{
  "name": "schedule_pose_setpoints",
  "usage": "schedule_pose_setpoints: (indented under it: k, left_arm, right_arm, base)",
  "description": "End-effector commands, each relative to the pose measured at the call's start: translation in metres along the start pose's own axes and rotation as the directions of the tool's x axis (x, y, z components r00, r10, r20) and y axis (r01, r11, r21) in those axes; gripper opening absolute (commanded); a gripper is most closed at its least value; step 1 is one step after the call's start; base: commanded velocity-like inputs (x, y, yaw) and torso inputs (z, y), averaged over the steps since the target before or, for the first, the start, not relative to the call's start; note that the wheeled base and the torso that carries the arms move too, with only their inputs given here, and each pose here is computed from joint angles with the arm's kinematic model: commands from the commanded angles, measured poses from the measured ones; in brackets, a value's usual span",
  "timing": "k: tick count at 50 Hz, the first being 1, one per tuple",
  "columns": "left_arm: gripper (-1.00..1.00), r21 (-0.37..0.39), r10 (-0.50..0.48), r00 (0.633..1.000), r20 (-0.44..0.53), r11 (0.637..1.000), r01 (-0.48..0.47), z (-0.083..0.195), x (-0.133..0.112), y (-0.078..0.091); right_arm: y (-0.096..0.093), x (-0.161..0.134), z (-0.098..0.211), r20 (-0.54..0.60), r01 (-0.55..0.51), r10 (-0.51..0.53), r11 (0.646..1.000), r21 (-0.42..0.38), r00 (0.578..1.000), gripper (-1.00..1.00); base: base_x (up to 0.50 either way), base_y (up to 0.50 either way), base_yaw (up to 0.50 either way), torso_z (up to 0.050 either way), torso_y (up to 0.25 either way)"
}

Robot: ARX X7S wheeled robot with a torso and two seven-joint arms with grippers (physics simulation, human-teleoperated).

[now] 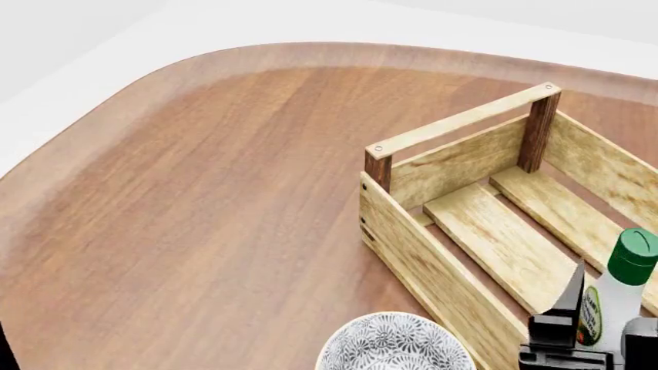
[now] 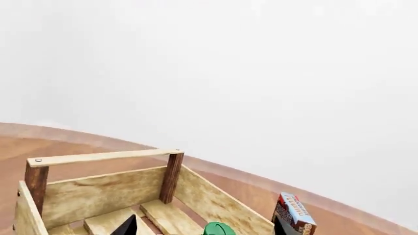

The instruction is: Pick up the salad dressing and put it in the tray.

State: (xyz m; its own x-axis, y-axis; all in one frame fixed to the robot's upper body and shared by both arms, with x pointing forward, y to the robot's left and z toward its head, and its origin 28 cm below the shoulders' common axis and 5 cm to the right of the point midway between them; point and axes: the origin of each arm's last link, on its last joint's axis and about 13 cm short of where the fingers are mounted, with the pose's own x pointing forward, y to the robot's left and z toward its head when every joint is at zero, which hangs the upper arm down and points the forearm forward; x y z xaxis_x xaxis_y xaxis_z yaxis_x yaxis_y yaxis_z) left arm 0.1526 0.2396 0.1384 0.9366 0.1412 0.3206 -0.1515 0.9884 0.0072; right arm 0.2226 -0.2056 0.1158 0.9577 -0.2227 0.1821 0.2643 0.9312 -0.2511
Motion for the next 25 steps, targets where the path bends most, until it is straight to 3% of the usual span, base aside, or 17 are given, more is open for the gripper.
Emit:
schedule_pose_setpoints:
  k: [1,12,25]
  left_arm:
    - [1.00,-0.026,0.064,0.990,0.129,0.998,-0.061,0.007,-0.006,0.009]
    - [1.00,-0.053,0.109,0.940,0.322,0.994,-0.097,0.018,-0.024,0.014]
    - [1.00,-0.085,0.124,0.912,0.390,0.991,-0.099,0.021,-0.033,0.017]
  right_arm:
    - [-0.002,-0.070,0.054,0.342,0.056,-0.056,0.998,0.009,0.938,1.00]
    - [-0.006,-0.114,0.074,0.533,0.090,-0.122,0.992,0.086,0.837,1.00]
    - [-0.009,-0.137,0.083,0.603,0.109,-0.163,0.986,0.125,0.781,1.00]
  base:
    - [0.00,0.00,0.00,0.000,0.000]
    - [0.00,0.00,0.00,0.000,0.000]
    - [0.00,0.00,0.00,0.000,0.000]
